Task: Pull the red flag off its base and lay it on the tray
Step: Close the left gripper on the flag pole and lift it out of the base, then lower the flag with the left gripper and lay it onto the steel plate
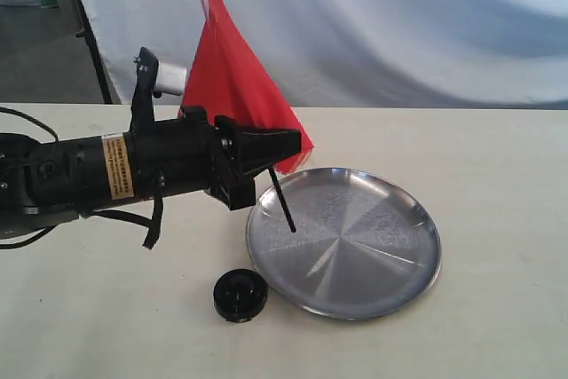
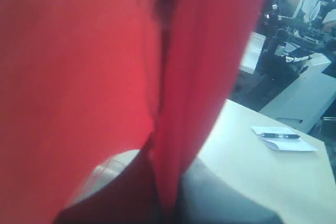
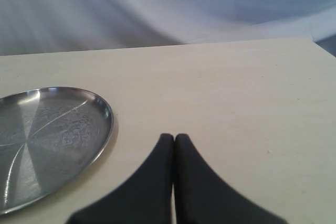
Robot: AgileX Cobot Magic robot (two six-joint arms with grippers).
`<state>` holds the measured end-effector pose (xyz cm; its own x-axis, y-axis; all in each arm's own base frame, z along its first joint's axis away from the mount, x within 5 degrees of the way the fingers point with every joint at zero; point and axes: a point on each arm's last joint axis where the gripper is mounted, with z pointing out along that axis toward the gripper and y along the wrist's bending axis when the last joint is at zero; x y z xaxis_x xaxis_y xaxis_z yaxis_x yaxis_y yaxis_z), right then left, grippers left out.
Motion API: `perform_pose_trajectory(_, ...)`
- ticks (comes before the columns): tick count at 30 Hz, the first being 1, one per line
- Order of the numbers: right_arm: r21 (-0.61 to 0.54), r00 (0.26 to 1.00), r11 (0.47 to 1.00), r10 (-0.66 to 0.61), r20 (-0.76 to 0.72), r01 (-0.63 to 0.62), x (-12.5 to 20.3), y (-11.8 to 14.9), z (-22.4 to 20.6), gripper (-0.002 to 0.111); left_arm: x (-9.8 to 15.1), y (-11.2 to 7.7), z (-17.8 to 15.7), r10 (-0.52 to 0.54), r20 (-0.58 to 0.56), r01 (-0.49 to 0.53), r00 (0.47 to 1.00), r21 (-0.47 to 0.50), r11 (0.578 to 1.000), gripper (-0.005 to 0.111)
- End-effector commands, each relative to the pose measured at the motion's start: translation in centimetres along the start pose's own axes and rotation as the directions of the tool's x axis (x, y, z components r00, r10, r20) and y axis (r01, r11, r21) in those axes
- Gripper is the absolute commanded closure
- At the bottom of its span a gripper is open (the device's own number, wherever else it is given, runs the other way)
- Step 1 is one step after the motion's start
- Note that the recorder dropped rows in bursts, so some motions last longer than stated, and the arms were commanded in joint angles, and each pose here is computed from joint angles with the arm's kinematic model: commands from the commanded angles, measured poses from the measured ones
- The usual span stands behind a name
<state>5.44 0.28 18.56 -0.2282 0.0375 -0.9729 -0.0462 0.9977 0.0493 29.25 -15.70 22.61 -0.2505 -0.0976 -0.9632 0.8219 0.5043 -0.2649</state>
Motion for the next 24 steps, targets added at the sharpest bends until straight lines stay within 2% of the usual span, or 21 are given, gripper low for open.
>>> perform_pose_trajectory(1,0.007,1.0,1.0,-0.004,-0.005,0.004,0.1,0.0,0.0,0.109,1.4,0.3,2.6,-0.05,-0.086,0.051,0.995,0.006,0.999,0.107)
perform_pose_trajectory(5,0.006,1.0,1.0,-0.002,-0.005,0.002,0.1,0.0,0.0,0.109,2.8,1.7,5.3,-0.048,-0.179,0.038,0.983,-0.064,0.997,0.107)
perform_pose_trajectory(8,0.006,1.0,1.0,-0.002,-0.007,0.002,0.2,0.0,0.0,0.109,3.5,3.0,6.8,-0.127,-0.199,0.106,0.972,-0.113,0.988,0.107)
perform_pose_trajectory(17,0.006,0.999,0.999,0.044,-0.015,-0.044,0.2,0.0,0.0,0.109,7.3,5.6,9.1,-0.203,-0.248,0.172,0.947,-0.143,0.975,0.107)
perform_pose_trajectory(24,0.009,0.997,0.998,0.07,-0.033,-0.069,0.4,0.0,0.0,0.109,9.8,6.6,9.6,-0.235,-0.287,0.195,0.929,-0.161,0.968,0.107)
